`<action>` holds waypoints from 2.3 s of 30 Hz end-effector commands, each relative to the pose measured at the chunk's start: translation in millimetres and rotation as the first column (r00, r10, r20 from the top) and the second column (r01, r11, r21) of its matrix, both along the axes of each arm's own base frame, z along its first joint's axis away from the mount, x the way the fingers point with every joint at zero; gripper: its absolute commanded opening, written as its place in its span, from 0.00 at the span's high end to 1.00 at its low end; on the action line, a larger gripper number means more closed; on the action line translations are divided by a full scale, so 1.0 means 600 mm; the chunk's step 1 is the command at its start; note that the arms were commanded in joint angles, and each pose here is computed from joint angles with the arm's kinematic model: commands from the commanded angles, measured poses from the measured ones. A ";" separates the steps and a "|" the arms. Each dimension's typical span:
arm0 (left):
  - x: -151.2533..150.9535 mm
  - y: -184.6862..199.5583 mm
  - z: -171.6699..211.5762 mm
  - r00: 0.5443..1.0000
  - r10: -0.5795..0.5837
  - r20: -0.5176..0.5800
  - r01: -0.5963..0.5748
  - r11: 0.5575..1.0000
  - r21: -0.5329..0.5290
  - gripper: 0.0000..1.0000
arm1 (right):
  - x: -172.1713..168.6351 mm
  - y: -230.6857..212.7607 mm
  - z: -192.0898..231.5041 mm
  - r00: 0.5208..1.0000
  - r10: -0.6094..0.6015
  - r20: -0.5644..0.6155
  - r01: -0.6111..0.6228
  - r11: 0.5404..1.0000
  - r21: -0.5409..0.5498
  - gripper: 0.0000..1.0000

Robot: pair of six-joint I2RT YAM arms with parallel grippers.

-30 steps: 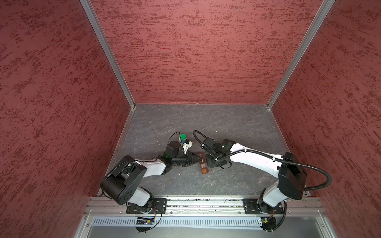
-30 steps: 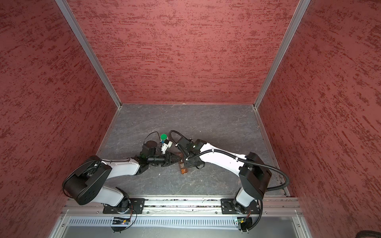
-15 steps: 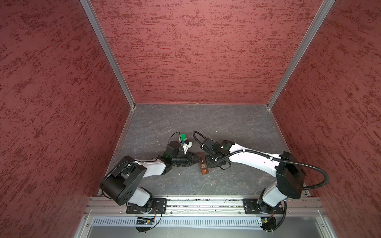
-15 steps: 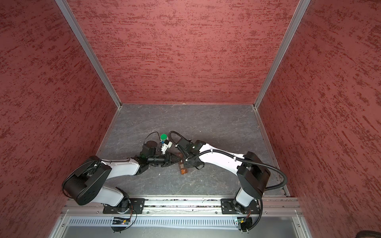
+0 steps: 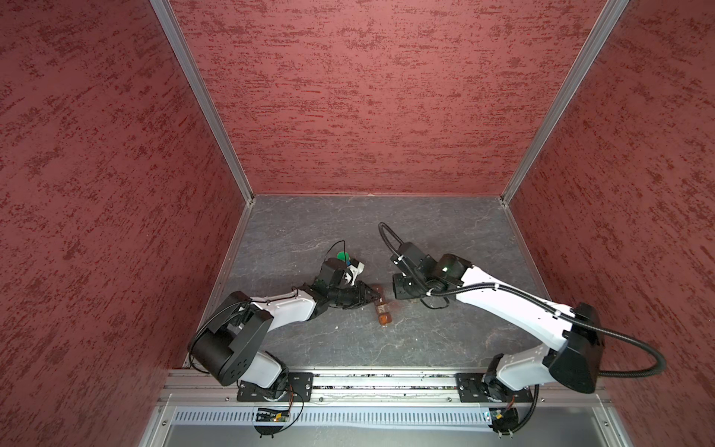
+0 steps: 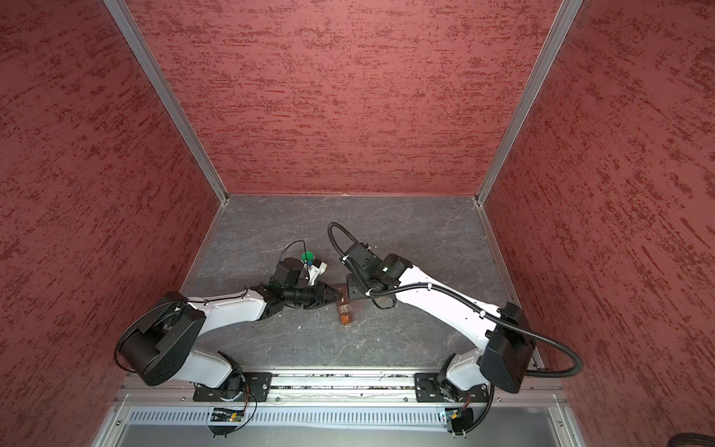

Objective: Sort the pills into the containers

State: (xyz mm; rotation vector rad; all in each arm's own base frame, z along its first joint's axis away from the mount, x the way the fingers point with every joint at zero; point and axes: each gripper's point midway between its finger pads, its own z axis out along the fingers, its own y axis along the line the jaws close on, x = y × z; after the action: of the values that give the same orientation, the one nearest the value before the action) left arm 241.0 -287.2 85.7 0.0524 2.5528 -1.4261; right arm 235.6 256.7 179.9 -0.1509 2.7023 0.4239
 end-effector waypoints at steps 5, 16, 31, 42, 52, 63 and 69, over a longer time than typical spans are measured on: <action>0.023 -0.028 -0.036 0.999 -0.022 -0.029 0.024 0.997 0.080 1.00 | 0.040 -0.067 0.055 0.987 -0.108 0.115 0.104 0.994 0.039 0.65; 0.058 -0.057 -0.063 0.995 -0.082 -0.062 0.090 0.986 0.138 1.00 | 0.057 -0.102 0.050 0.984 -0.134 0.120 0.130 0.991 0.035 0.64; 0.076 -0.030 -0.096 0.991 -0.082 -0.103 0.102 0.972 0.212 0.74 | 0.058 -0.111 0.031 0.986 -0.142 0.093 0.139 0.990 0.038 0.63; 0.075 -0.024 -0.091 0.992 -0.075 -0.102 0.096 0.970 0.222 0.45 | 0.061 -0.104 0.020 0.989 -0.134 0.068 0.132 0.991 0.036 0.57; 0.042 -0.016 -0.062 0.993 -0.066 -0.098 0.088 0.964 0.249 0.20 | 0.059 -0.103 0.020 0.989 -0.135 0.064 0.132 0.990 0.045 0.55; 0.009 -0.030 -0.058 0.991 -0.078 -0.112 0.104 0.963 0.250 0.20 | 0.054 -0.099 0.018 0.990 -0.133 0.056 0.129 0.989 0.071 0.55; 0.009 -0.047 -0.051 0.990 -0.094 -0.106 0.116 0.968 0.225 0.20 | 0.051 -0.101 0.021 0.989 -0.136 0.056 0.132 0.989 0.073 0.55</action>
State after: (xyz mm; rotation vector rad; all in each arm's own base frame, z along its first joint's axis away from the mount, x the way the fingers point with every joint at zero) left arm 241.3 -307.2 49.1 0.1533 2.8502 -1.1582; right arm 266.0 197.1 186.0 0.0191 2.6382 0.4354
